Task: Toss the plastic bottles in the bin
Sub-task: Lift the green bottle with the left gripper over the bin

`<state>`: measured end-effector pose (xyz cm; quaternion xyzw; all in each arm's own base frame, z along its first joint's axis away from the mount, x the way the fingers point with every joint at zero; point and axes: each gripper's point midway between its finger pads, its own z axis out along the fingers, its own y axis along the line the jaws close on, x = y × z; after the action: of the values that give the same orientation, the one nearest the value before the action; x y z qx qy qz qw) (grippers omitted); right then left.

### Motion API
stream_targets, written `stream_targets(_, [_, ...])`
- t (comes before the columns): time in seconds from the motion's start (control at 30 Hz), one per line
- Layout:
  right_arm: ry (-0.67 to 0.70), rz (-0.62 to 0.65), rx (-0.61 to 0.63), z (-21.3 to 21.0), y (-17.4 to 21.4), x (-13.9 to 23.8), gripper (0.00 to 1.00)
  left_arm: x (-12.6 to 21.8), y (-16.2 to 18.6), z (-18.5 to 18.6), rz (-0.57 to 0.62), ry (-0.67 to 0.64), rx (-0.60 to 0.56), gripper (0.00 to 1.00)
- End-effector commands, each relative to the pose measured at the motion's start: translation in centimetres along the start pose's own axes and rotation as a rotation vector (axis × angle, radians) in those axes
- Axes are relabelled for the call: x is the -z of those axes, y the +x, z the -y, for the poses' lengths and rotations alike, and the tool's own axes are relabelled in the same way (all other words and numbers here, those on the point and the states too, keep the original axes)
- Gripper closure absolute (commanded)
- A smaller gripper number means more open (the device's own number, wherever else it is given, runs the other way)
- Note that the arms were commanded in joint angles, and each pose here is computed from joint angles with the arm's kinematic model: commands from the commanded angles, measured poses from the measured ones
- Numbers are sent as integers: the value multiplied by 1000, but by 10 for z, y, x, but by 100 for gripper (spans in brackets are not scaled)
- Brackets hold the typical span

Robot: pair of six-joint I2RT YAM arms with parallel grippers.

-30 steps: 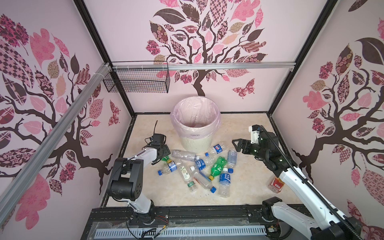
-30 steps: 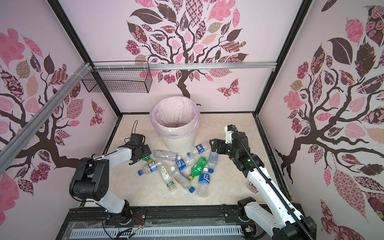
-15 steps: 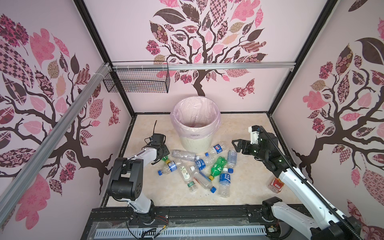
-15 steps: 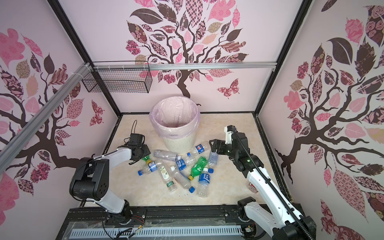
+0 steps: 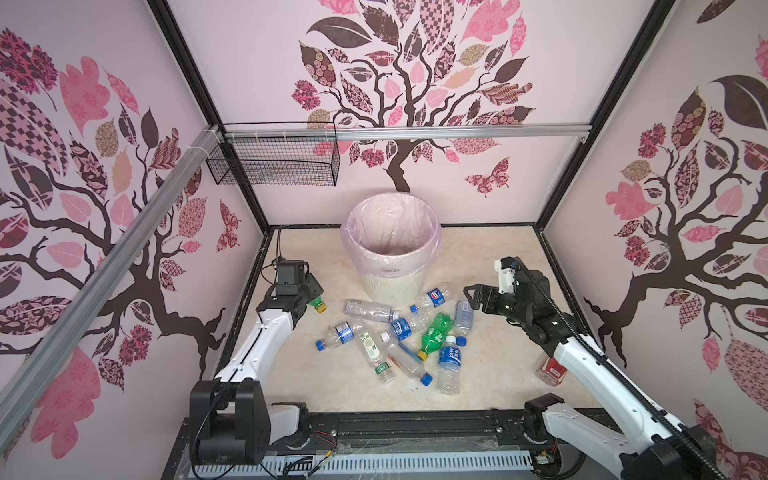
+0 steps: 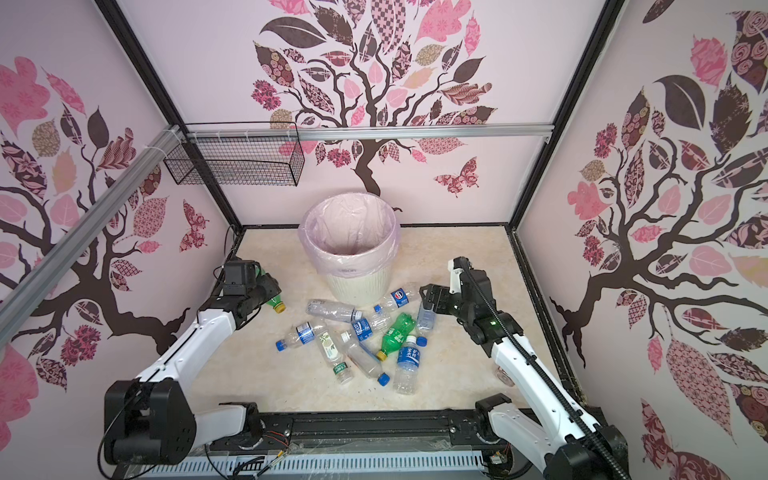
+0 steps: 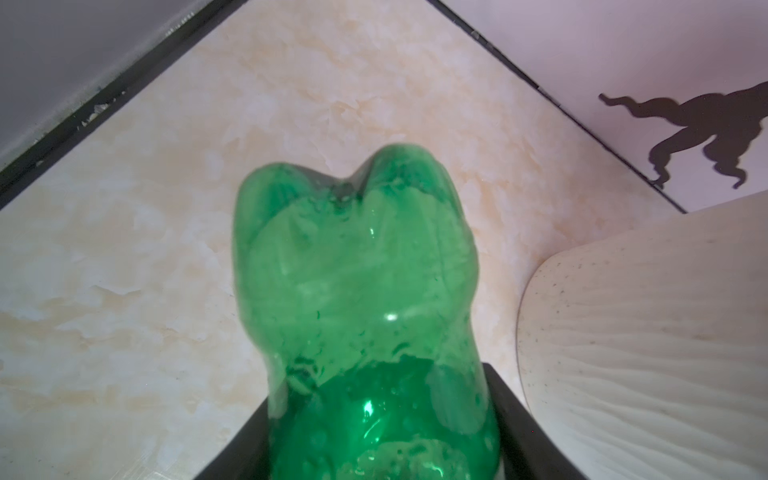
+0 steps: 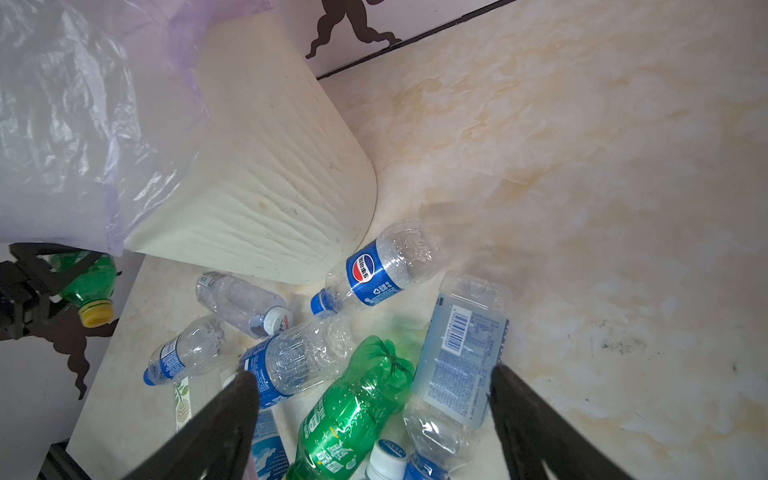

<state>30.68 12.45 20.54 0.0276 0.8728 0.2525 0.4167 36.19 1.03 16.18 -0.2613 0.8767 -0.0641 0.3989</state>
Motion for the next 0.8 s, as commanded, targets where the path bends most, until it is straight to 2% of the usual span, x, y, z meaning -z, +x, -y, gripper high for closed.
stream_targets(0.0, [6, 40, 22, -6, -18, 7, 11, 31, -23, 19, 62, 92, -45, 40])
stream_targets(0.17, [11, 32, 16, -6, -19, 6, 11, 79, -45, 46, 171, 264, -93, 40])
stream_targets(0.37, [38, 26, 34, -3, -20, 7, 12, 131, -56, 74, 205, 410, -274, 42])
stream_targets(0.6, [33, 41, 35, -6, -26, 10, 12, 202, -57, 123, 298, 769, -348, 43])
stream_targets(0.77, [36, 45, 41, -6, -28, 11, 12, 212, -53, 125, 313, 802, -384, 43])
